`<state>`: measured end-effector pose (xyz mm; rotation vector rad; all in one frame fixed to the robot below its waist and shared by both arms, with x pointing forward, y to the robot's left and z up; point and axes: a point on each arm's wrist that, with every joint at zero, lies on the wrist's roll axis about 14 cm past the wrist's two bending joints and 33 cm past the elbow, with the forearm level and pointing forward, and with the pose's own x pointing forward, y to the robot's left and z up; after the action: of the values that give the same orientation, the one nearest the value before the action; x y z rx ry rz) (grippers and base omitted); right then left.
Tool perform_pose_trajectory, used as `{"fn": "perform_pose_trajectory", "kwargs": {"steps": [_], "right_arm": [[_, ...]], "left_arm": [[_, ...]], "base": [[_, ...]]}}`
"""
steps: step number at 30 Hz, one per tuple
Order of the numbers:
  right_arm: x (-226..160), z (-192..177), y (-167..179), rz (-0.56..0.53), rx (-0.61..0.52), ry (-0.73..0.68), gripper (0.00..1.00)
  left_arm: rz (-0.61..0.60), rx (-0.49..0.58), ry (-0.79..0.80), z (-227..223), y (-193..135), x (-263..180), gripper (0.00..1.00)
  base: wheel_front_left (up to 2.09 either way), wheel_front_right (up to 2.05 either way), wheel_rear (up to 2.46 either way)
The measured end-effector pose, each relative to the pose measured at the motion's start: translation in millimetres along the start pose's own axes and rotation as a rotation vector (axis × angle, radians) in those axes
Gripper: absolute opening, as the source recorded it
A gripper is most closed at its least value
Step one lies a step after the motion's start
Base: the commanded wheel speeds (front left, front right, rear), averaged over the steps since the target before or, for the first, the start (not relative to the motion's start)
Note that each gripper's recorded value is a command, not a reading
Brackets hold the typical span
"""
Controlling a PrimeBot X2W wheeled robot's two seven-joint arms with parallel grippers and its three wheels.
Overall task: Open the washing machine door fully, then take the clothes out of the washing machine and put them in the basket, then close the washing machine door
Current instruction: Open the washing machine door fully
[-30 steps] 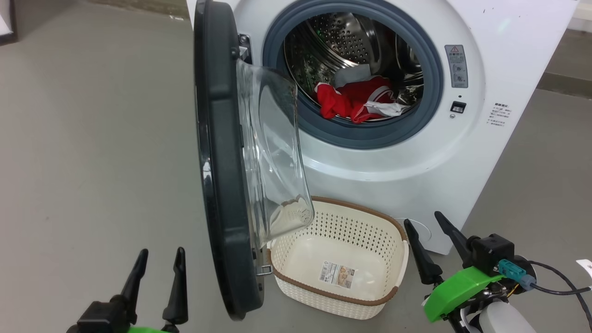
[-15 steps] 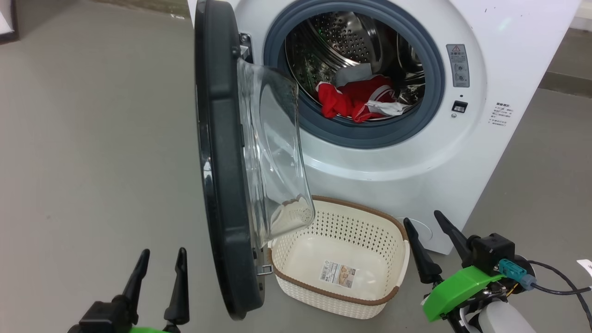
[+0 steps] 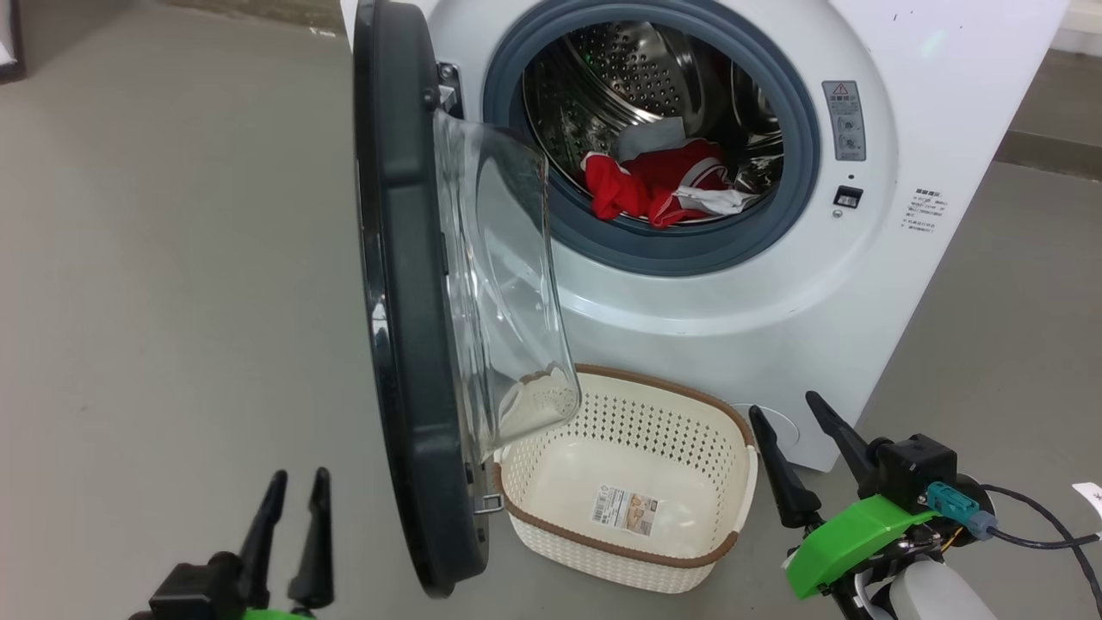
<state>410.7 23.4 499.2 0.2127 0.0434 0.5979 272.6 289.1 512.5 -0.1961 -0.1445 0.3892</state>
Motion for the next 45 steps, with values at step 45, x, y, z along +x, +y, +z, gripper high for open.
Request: {"fn": "perform_pose_trajectory", "kwargs": {"steps": [45], "right_arm": [[-16, -2, -24, -0.079, 0.010, 0.000, 1.00]], "left_arm": [[-0.382, -0.143, 0.084, 31, -158, 17, 0.00]], "base": [[0.00, 0.00, 0.00]]}}
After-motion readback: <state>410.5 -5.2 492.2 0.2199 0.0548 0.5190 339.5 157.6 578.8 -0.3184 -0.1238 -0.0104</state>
